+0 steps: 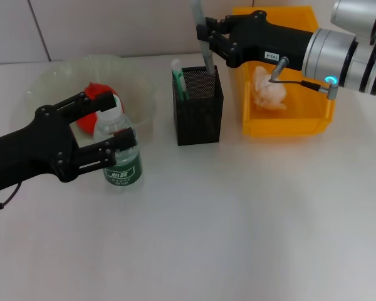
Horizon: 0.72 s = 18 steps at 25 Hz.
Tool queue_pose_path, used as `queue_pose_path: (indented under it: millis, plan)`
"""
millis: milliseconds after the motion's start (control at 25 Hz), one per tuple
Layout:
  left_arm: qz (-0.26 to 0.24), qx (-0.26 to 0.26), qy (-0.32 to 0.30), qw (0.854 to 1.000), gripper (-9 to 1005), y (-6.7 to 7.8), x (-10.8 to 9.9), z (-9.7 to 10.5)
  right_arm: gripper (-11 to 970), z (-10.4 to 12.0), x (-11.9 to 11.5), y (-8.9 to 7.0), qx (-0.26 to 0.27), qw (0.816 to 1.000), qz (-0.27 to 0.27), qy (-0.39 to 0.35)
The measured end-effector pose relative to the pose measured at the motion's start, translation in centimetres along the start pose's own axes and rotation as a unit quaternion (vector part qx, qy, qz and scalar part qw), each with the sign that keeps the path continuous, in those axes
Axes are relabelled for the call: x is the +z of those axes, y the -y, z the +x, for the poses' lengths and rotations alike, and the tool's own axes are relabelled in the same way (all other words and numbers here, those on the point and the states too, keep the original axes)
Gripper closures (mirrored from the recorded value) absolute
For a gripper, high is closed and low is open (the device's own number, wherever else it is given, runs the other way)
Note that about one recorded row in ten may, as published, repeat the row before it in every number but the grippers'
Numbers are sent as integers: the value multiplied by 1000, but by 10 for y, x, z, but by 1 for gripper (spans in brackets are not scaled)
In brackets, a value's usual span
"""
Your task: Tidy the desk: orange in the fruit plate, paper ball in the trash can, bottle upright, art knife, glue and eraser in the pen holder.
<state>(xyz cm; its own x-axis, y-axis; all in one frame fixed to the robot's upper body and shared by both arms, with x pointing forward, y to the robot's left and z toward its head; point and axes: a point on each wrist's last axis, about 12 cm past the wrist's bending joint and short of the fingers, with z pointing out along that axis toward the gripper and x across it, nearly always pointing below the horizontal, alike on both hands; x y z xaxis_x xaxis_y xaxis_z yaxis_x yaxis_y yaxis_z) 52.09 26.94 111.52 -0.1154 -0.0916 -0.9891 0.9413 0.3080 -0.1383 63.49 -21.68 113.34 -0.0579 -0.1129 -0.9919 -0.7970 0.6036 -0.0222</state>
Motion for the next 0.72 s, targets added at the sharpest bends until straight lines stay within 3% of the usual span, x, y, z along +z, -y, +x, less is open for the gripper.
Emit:
queue_pose_path:
  millis: [720]
  plan:
    - [1, -2, 1, 1000, 190, 2, 1, 6, 836, 5, 11, 0, 18, 1000, 8, -21]
